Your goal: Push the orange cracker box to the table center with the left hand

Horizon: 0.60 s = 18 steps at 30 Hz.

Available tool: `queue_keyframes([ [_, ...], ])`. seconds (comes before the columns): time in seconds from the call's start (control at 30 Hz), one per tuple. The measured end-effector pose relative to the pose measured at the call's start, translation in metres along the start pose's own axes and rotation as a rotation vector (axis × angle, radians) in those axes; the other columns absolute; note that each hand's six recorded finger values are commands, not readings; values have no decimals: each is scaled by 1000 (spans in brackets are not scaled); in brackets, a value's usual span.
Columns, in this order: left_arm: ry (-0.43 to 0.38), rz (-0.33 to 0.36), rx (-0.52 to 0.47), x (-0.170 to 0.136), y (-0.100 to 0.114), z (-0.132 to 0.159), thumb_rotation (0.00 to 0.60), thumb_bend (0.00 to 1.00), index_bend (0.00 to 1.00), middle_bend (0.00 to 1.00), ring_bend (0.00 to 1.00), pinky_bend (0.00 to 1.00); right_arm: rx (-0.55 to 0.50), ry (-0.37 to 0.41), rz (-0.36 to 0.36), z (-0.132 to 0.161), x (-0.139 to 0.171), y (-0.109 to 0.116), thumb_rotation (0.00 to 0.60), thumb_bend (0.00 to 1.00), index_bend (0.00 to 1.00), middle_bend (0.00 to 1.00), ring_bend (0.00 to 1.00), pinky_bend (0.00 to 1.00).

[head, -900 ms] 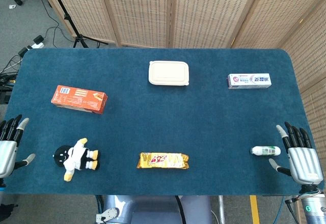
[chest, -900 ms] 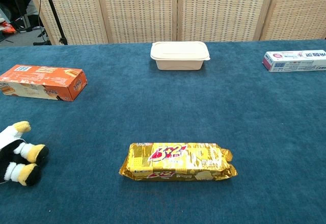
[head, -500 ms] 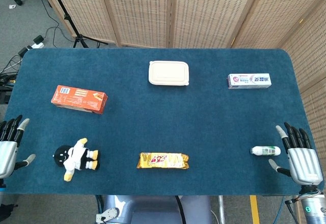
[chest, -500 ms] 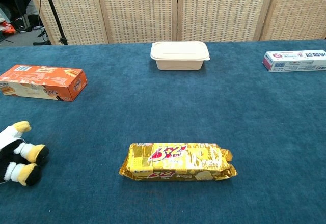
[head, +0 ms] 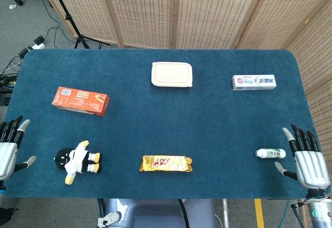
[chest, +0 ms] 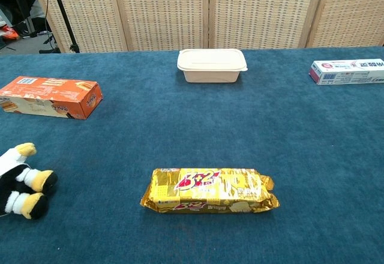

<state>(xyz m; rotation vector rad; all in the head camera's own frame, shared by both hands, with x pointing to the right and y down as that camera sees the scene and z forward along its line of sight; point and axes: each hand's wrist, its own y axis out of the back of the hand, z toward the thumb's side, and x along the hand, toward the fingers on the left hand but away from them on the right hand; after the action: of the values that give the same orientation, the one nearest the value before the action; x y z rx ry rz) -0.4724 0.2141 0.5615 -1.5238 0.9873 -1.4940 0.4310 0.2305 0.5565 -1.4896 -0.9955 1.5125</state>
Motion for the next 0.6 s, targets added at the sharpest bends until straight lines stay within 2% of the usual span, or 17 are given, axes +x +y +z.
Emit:
queue_keyframes([
  [0.6, -5, -30, -4, 3, -5, 2, 600, 136, 0, 0, 0, 28, 1, 0, -4, -1, 1, 2, 600, 254, 46, 0, 0, 42],
])
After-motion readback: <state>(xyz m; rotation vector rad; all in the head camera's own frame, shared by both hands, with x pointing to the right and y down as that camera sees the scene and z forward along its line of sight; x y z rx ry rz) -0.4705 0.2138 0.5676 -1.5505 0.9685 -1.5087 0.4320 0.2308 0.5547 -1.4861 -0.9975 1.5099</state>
